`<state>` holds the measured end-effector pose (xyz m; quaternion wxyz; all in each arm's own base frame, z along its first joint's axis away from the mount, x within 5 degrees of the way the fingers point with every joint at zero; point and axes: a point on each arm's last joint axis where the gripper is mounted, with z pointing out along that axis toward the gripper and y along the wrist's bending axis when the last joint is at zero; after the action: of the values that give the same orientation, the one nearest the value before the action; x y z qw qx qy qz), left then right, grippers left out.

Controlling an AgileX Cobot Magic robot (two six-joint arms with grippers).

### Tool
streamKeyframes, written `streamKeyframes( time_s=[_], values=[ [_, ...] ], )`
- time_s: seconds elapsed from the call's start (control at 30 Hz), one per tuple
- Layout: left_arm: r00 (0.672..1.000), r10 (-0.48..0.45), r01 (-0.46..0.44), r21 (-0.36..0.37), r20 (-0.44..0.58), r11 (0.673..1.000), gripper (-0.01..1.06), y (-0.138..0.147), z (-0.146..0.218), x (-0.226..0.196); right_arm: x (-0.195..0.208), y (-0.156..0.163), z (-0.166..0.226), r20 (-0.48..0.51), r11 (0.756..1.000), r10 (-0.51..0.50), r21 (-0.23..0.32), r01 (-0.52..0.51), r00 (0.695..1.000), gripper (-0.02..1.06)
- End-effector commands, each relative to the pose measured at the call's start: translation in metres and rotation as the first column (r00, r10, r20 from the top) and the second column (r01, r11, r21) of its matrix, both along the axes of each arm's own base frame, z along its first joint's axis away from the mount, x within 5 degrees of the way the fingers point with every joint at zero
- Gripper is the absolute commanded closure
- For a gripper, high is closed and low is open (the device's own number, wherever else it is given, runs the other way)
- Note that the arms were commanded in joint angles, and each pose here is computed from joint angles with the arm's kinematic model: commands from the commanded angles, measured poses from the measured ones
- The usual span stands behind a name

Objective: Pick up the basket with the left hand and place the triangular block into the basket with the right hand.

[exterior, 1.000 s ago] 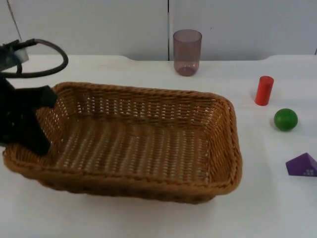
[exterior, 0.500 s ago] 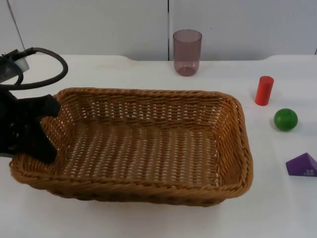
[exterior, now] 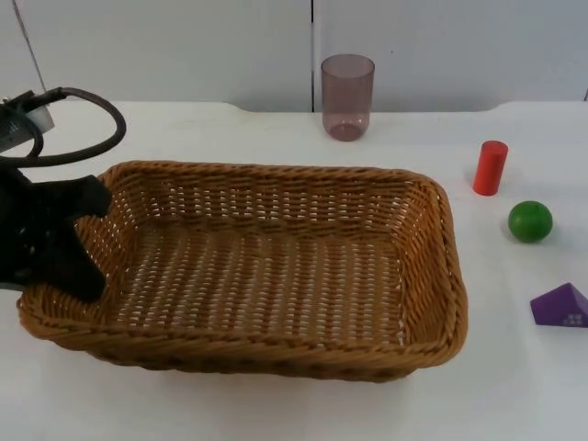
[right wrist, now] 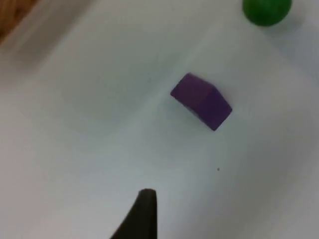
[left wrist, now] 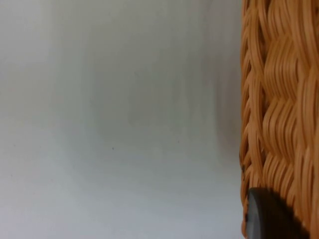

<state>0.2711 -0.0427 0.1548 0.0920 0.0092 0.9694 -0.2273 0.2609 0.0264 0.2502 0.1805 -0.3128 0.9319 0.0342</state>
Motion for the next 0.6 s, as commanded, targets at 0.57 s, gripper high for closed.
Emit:
streamKeyframes(
  time_s=[0.57],
  values=[
    [1.000, 0.017, -0.017, -0.022, 0.012, 1.000, 1.05, -0.001, 0.004, 0.000, 0.087, 0.055, -0.120, -0.204, 0.870, 0.416, -0.192, -0.453, 0.886, 0.15]
  ],
)
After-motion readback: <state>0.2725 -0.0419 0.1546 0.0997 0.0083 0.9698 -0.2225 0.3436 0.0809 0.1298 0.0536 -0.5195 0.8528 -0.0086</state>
